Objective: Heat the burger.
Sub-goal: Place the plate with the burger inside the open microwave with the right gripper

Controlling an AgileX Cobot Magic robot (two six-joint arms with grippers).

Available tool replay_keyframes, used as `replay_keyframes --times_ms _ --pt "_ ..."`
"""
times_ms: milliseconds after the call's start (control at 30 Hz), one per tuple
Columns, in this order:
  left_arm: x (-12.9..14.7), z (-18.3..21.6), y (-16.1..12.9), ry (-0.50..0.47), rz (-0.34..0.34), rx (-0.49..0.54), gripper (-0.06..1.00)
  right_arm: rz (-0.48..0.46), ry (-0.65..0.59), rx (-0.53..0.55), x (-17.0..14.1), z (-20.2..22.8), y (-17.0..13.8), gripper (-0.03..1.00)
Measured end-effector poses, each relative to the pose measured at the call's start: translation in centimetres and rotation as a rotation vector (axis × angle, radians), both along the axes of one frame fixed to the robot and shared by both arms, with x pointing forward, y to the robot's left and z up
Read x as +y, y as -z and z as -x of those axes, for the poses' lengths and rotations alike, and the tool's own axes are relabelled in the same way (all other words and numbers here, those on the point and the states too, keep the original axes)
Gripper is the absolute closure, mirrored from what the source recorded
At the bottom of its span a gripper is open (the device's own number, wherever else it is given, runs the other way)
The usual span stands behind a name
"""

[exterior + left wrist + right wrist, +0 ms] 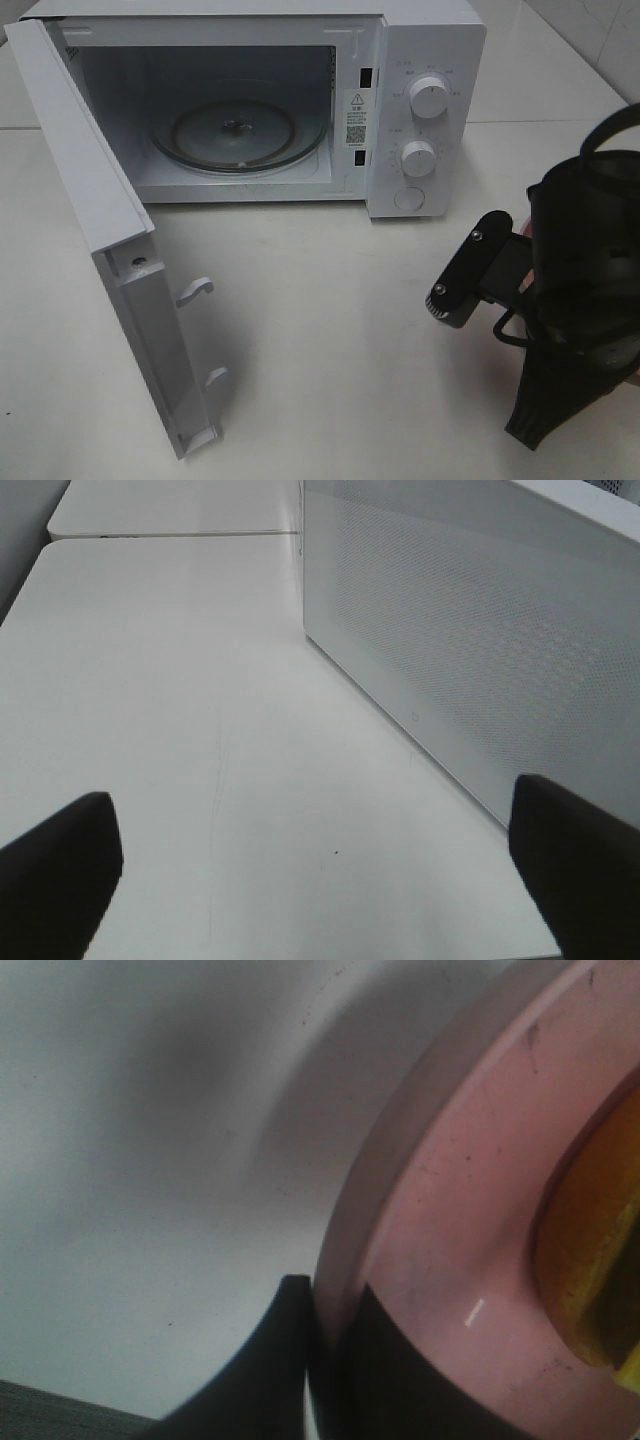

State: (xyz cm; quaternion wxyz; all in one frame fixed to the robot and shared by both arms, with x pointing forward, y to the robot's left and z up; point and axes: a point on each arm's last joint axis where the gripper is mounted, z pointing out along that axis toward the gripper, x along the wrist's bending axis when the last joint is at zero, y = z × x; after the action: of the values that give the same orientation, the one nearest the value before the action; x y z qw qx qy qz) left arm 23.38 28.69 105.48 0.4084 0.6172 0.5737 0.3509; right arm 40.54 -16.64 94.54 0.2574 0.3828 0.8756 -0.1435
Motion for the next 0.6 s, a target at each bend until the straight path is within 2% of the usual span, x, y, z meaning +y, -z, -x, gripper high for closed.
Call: replay_keyframes --times_ms 267,333,533,600 --pt "0.0 0.0 0.0 0.0 0.0 0.0 -0.05 0.032 -0.11 0.019 1.2 1.3 -0.1 0.92" --pt "0.0 0.0 0.0 0.0 0.0 0.0 -0.05 0.046 -0.185 0.036 1.9 1.9 -0.1 0.92" --pt "0.0 0.0 0.0 0.0 0.0 0.0 -0.05 0.06 -0.246 0.049 2.3 2.4 -0.1 0.92" --pt "0.0 0.0 0.0 0.0 0.0 0.0 -0.05 0.082 -0.324 0.052 2.9 2.9 -0.1 0.92"
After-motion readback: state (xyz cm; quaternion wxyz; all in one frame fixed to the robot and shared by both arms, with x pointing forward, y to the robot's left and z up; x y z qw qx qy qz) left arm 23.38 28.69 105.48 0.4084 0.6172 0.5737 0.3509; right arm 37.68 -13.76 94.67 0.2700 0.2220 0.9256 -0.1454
